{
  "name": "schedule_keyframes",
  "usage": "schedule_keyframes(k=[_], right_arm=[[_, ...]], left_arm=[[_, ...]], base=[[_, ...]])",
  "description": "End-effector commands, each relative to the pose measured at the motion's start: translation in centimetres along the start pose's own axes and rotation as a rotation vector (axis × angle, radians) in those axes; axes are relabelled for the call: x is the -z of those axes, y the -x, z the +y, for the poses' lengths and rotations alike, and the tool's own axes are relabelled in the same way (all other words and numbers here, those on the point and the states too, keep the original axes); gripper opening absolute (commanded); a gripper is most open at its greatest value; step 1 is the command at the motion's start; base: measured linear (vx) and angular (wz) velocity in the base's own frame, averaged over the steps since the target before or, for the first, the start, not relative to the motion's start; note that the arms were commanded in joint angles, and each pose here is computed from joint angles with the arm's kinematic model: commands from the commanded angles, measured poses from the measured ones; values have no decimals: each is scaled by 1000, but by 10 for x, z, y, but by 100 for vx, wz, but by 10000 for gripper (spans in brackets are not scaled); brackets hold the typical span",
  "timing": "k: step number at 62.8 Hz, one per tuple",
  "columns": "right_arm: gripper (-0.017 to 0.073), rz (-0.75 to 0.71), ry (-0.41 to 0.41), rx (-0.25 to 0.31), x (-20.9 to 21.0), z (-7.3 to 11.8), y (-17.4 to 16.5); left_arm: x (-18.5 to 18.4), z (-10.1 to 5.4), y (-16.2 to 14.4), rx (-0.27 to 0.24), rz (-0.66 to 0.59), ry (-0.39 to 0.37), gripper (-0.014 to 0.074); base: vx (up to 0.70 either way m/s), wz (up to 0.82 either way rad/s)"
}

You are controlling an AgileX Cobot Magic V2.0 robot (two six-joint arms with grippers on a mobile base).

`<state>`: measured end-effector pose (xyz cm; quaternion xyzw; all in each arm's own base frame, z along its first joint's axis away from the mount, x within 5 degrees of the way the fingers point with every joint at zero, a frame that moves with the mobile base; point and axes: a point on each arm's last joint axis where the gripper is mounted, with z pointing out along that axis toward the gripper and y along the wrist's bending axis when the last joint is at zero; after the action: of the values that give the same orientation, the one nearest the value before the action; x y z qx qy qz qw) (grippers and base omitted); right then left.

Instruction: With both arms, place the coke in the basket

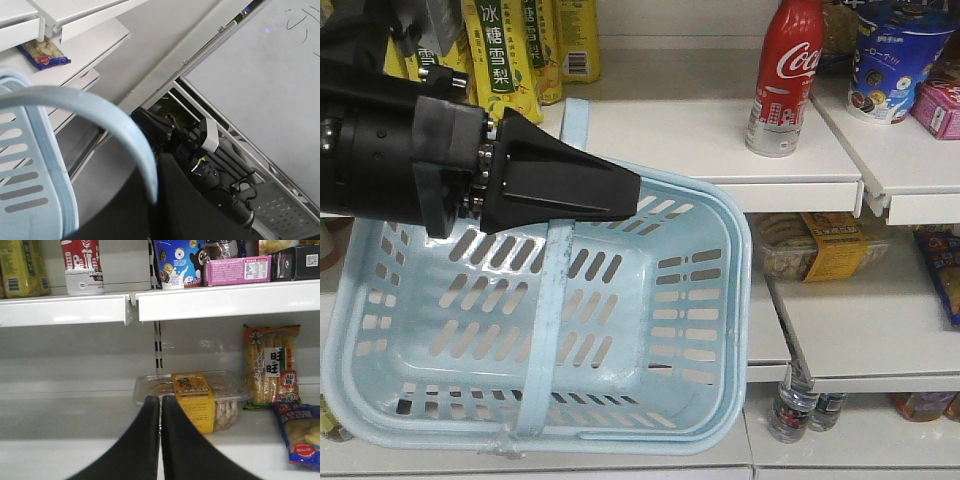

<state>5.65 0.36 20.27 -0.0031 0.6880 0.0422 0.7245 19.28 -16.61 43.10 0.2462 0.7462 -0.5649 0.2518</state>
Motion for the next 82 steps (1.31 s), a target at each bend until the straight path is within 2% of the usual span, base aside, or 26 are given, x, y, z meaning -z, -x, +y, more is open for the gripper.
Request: schedule_keyframes(k=[1,82], right_arm=[[-2,-78,-1,11,1,0,5],[-2,-78,-1,11,1,0,5]], left_arm=[[7,-21,6,-20,-77,-69,-6],[7,-21,6,-20,-77,-69,-6]], base=[[2,1],[2,0]])
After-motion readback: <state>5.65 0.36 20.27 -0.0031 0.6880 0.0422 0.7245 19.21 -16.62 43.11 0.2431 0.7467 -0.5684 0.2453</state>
